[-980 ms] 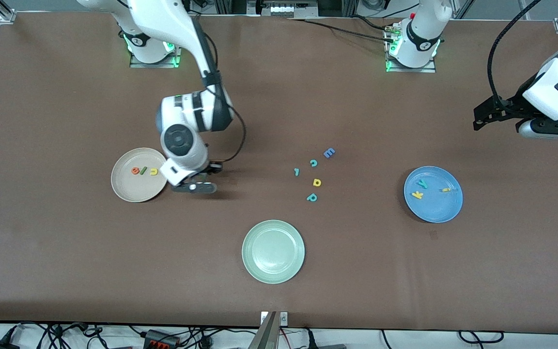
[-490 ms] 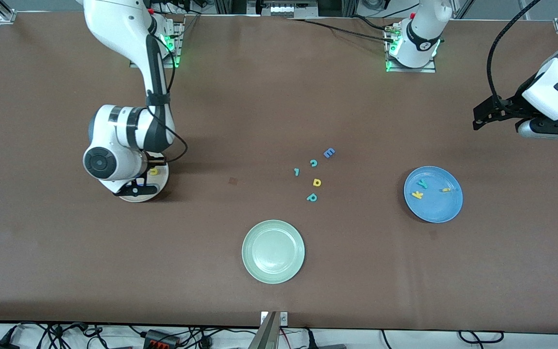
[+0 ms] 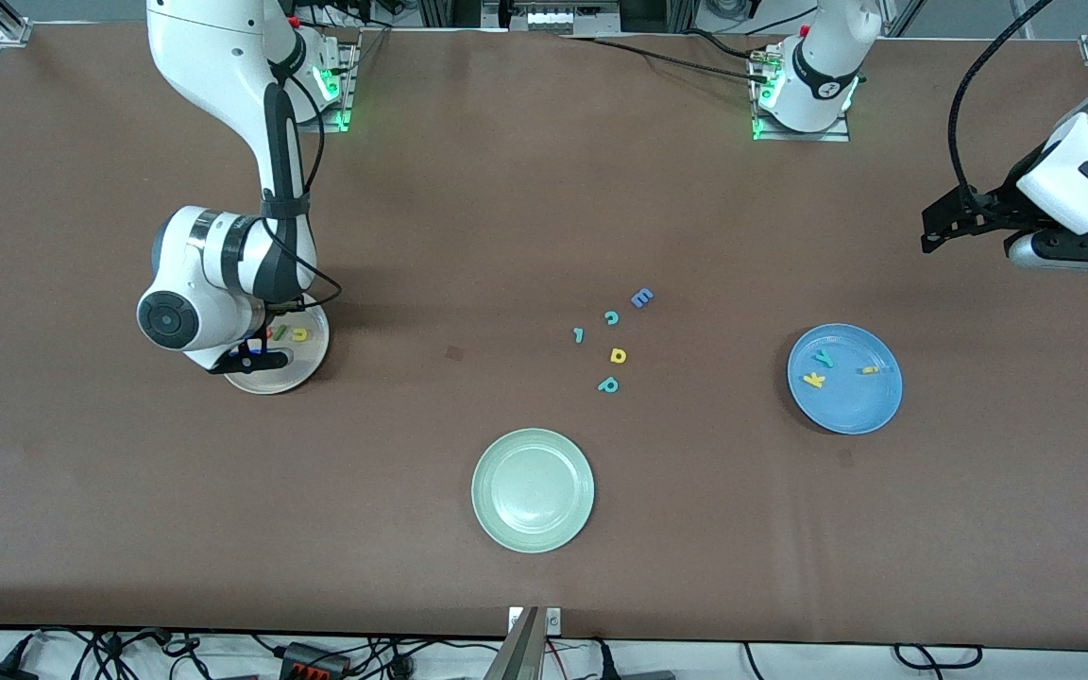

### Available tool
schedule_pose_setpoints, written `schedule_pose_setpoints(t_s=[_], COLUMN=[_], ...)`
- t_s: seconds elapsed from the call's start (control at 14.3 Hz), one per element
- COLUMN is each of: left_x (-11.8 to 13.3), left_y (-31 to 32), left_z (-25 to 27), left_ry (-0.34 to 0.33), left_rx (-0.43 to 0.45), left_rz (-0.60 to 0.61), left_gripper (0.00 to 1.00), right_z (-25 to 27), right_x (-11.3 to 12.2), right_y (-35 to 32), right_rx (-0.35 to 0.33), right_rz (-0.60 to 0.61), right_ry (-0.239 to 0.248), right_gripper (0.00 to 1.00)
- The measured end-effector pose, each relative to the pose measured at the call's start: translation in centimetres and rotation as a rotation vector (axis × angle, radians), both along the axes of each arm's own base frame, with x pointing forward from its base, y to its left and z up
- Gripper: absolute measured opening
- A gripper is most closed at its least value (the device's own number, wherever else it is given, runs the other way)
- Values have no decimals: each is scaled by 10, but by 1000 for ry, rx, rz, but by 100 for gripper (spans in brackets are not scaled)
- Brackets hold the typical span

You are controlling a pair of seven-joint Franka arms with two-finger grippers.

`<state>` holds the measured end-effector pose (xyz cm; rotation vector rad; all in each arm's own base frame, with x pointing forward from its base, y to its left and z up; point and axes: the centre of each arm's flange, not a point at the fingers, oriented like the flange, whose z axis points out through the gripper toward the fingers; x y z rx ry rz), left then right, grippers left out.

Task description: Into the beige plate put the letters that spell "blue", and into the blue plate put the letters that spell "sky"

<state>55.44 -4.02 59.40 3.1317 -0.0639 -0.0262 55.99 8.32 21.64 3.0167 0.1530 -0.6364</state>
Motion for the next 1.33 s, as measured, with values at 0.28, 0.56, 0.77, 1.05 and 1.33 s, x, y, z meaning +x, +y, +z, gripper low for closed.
schedule_pose_setpoints(t_s=[0.28, 0.56, 0.77, 1.05, 1.33], left_x=[0, 0, 0, -1, -1], left_y=[0, -1, -1, -1, -1], left_z=[0, 0, 0, 0, 0], left_ry=[0, 2, 3, 4, 5], left_rx=[0, 0, 0, 0, 0], left_rz=[-1, -1, -1, -2, -2], left_gripper=[100, 100, 100, 100, 100], right_z=[4, 57, 130, 177, 182], right_x=[5, 36, 65, 85, 91], right_y=[2, -7, -7, 11, 6], right_rx=[36, 45, 68, 110, 184], right_rz=[-35, -65, -62, -76, -133], right_ry=[-26, -84, -148, -238, -253], right_gripper=[67, 100, 100, 100, 100])
